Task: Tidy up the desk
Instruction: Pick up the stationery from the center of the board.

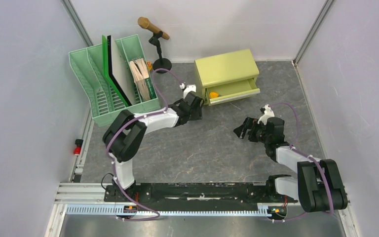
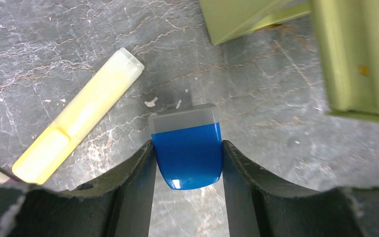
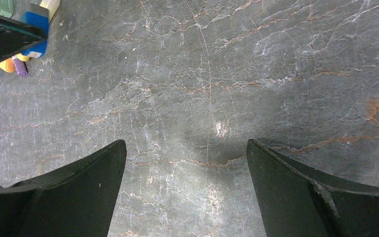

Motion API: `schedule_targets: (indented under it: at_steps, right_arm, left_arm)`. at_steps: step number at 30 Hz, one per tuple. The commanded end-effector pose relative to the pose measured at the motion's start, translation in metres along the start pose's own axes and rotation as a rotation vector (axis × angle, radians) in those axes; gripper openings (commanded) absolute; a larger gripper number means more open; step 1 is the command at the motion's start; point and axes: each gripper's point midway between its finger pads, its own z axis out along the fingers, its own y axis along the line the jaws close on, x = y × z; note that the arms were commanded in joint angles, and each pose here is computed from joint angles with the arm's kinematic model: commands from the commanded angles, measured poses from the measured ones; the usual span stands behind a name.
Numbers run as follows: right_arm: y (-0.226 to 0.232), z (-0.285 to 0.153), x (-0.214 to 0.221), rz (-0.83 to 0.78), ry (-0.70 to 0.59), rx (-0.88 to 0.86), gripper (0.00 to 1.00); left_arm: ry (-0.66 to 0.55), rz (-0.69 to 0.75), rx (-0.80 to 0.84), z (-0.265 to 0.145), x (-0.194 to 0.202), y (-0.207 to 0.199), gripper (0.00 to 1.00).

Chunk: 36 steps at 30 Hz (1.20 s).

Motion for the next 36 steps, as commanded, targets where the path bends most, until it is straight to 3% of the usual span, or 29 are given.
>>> schedule_targets:
  at_steps: [1, 9, 16, 23, 36]
  right_arm:
    - [-0.004, -0.003, 0.014, 0.028, 0.042, 0.015, 0.98]
    - [-0.007, -0.004, 0.016, 0.031, 0.042, 0.032, 0.98]
    - [-0.005, -0.006, 0.011, 0.024, 0.010, 0.026, 0.98]
    - [-0.009, -0.009, 0.007, 0.002, -0.004, 0.047, 0.98]
    - [-0.012, -0.008, 0.010, 0.018, 0.009, 0.061, 0.98]
  left_arm:
    - [-0.127, -0.038, 0.157, -0.040, -0.043, -0.027, 0.41]
    - [-0.173, -0.015, 0.315, -0.086, -0.058, -0.040, 0.34]
    - [-0.225, 0.056, 0.475, -0.118, -0.078, -0.065, 0.35]
    - [-0.263, 0.099, 0.524, -0.124, -0.095, -0.080, 0.38]
    - [-0.226, 0.140, 0.583, -0.109, -0.116, -0.117, 0.38]
